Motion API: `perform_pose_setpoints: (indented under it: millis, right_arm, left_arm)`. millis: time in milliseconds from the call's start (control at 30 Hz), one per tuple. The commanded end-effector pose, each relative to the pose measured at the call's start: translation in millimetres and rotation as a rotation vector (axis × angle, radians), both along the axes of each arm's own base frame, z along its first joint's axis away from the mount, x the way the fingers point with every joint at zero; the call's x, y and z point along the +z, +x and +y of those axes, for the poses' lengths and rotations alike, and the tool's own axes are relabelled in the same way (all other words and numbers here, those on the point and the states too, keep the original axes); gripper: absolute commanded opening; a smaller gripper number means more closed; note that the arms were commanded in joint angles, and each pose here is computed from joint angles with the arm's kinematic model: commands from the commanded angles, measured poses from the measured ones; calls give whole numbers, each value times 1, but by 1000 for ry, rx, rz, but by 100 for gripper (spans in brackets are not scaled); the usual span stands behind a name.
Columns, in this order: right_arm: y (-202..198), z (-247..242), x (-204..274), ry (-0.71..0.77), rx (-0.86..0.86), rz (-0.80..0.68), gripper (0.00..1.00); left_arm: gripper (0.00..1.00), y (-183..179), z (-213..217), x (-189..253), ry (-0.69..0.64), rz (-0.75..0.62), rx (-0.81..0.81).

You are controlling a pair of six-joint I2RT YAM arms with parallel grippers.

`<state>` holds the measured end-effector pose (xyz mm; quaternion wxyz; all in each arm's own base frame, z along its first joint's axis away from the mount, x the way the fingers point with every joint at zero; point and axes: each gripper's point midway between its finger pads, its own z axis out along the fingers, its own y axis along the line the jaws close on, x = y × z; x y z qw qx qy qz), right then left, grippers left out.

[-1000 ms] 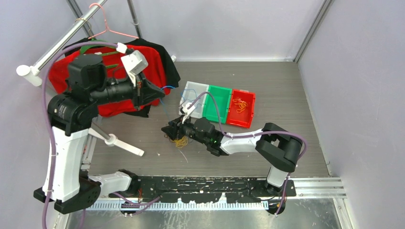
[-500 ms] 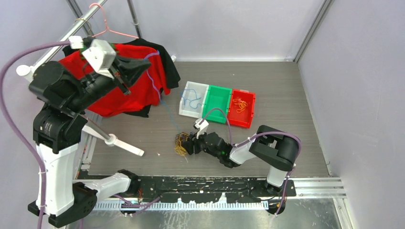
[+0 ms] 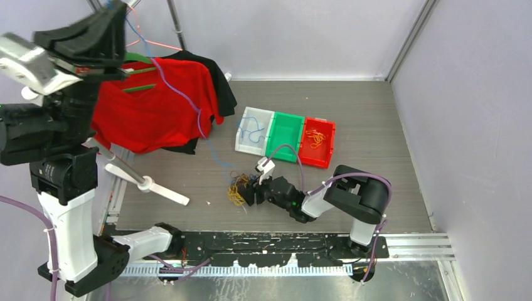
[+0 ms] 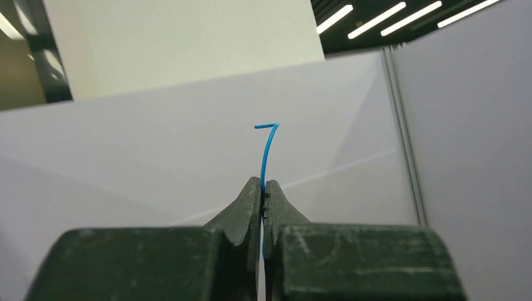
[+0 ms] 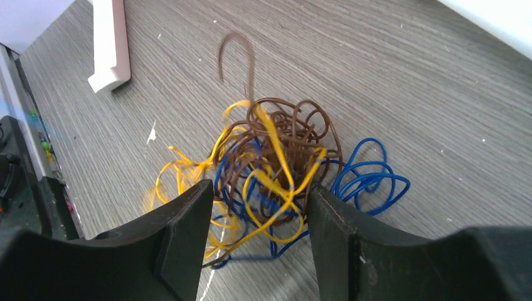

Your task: Untangle the cables

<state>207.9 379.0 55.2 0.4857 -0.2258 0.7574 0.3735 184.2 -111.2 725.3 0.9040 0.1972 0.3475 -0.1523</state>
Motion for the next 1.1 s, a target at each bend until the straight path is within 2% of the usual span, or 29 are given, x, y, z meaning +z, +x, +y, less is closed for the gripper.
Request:
perform_pose_setpoints:
  millis: [0, 133, 233, 467, 667, 933, 1067]
  right_arm:
    - [0, -3, 3, 16, -21, -13, 61]
    - [-3, -10, -2, 1, -30, -7, 61]
    - [-4, -14, -1, 1, -32, -6, 62]
    - [-3, -8, 67, 69, -13, -77, 73]
    - [-7, -1, 150, 132, 53, -182, 77]
    - [-11, 49, 244, 262, 203, -291, 75]
    - [10, 57, 256, 263, 129, -291, 67]
  left_arm:
    - [0, -61, 43, 72, -170, -300, 77]
    - [0, -90, 63, 98, -242, -439, 127]
    - [0, -97, 64, 103, -243, -457, 117]
    - [0, -63, 14, 44, -22, -269, -24]
    - [0, -36, -3, 1, 44, -150, -47]
    - [0, -7, -31, -48, 121, -2, -141]
    - [0, 12, -45, -72, 159, 66, -173]
